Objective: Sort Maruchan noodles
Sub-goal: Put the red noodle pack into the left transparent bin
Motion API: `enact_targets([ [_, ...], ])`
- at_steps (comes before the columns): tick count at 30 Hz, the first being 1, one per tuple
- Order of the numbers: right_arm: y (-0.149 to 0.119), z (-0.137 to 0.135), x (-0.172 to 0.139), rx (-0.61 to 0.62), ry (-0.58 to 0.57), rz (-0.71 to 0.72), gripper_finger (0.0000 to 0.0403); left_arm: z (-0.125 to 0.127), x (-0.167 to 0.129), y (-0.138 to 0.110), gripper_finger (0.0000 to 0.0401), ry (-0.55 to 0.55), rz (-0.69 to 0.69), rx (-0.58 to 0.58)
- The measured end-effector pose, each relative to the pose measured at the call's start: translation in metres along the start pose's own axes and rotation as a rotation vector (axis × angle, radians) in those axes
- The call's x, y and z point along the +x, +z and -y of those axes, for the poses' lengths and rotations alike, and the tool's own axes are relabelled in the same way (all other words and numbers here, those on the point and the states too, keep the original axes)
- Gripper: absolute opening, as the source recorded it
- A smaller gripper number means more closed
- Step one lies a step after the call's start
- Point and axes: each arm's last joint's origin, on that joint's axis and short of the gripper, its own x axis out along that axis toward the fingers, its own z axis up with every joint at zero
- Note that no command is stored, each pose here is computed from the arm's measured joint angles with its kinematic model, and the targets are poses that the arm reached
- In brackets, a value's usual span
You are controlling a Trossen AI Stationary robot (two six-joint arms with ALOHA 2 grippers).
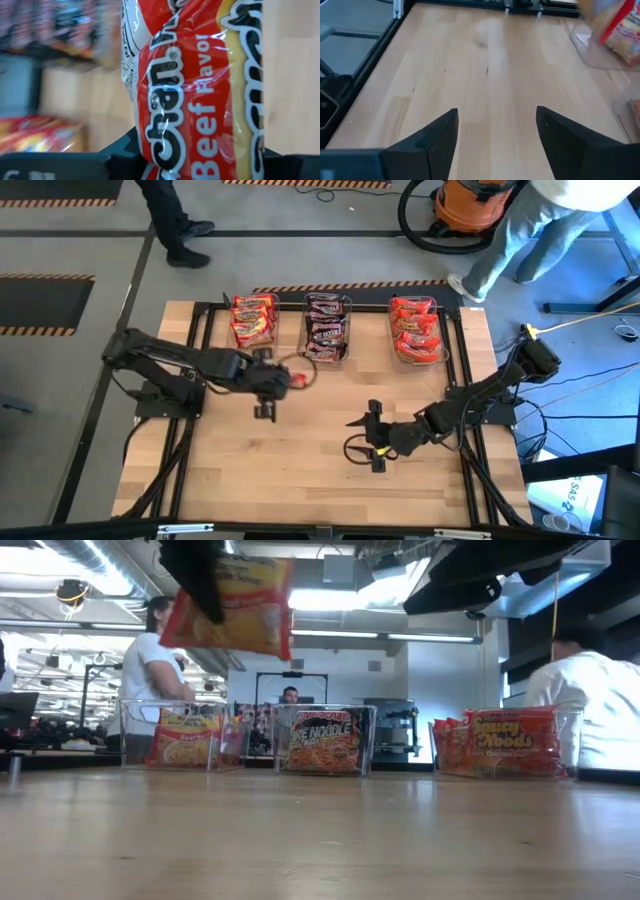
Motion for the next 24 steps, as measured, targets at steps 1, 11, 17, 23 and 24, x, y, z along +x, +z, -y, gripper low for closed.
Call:
enact_targets([
  [1, -0.001, 0.000, 0.001, 0.007, -0.002, -0.001, 0.0243, -0.006, -0.005, -0.004, 0.0134, 0.021, 0.002, -0.013],
  [11, -0.009, -0.003, 0.012, -0.015, -0.015, -0.030, 0.0243, -0.082, -0.024, -0.062, 0.0134, 0.217, -0.004, -0.159],
  [17, -0.010, 0.001, 0.016, -0.021, -0.026, -0.031, 0.0243, -0.122, -0.004, -0.080, 0.0133, 0.286, -0.061, -0.181],
  [23, -0.010, 0.003, 0.017, -0.019, -0.022, -0.035, 0.0243, -0.147, 0.030, -0.098, 0.0133, 0.199, -0.025, -0.205],
  [24, -0.010, 0.003, 0.017, -0.019, -0.018, -0.036, 0.0243, -0.150, 0.036, -0.103, 0.0133, 0.203, -0.031, -0.216],
])
